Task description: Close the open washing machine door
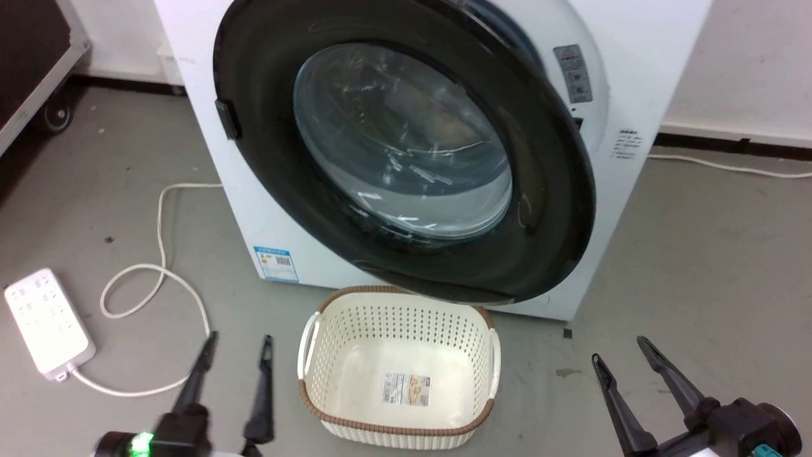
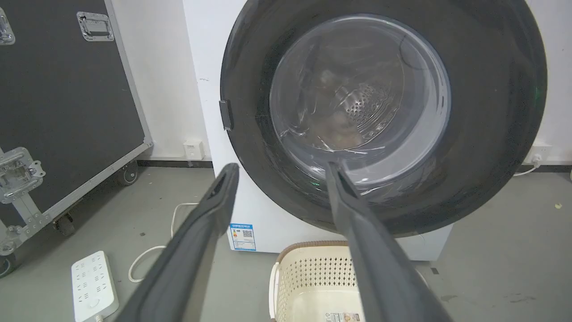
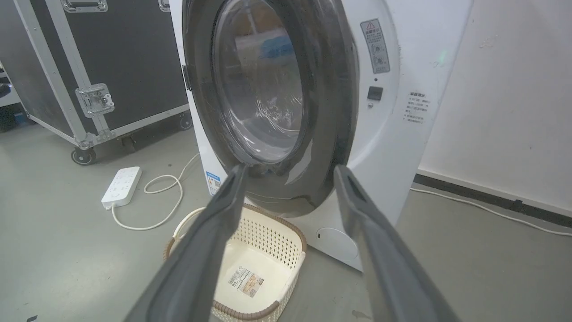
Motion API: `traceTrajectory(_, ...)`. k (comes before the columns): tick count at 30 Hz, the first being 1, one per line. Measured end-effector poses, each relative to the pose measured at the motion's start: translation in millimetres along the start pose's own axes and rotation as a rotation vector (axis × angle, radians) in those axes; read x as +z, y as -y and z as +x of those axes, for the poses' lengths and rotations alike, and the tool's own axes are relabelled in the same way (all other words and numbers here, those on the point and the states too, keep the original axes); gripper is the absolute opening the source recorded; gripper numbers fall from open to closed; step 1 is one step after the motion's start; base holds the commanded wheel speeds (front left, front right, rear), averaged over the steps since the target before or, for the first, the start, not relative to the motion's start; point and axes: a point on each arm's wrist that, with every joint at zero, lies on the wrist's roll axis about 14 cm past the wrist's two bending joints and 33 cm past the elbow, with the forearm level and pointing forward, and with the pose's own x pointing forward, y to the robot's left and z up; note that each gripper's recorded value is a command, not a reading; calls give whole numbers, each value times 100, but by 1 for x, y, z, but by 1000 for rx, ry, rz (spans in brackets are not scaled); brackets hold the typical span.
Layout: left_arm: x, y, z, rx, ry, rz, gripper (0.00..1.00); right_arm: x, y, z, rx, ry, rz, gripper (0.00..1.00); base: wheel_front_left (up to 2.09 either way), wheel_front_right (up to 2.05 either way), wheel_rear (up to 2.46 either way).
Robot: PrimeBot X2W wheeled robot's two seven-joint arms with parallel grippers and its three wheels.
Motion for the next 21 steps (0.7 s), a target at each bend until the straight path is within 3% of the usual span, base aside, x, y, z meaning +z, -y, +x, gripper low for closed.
traceTrajectory(5, -12, 8, 0, -16, -38, 71, 100, -7, -6, 11, 43, -19, -1, 100, 0, 0, 0)
traceTrajectory(6, -14, 8, 1, -12, -46, 70, 100, -5, -8, 15, 59, -12, -2, 38, 0, 0, 0)
traceTrajectory(7, -16, 8, 2, -9, -52, 70, 100, -3, -11, 21, 80, -3, -3, 5, 0, 0, 0)
traceTrajectory(8, -18, 9, 4, -8, -58, 68, 100, 0, -13, 28, 103, 7, -12, 0, 0, 0, 0)
traceTrajectory(14, -29, 16, 12, -4, -88, 53, 100, 2, -20, 67, 225, 22, -39, 0, 0, 0, 0)
traceTrajectory(21, -39, 17, 24, 17, -112, 46, 100, -7, -1, 126, 262, -39, -18, 0, 0, 0, 0)
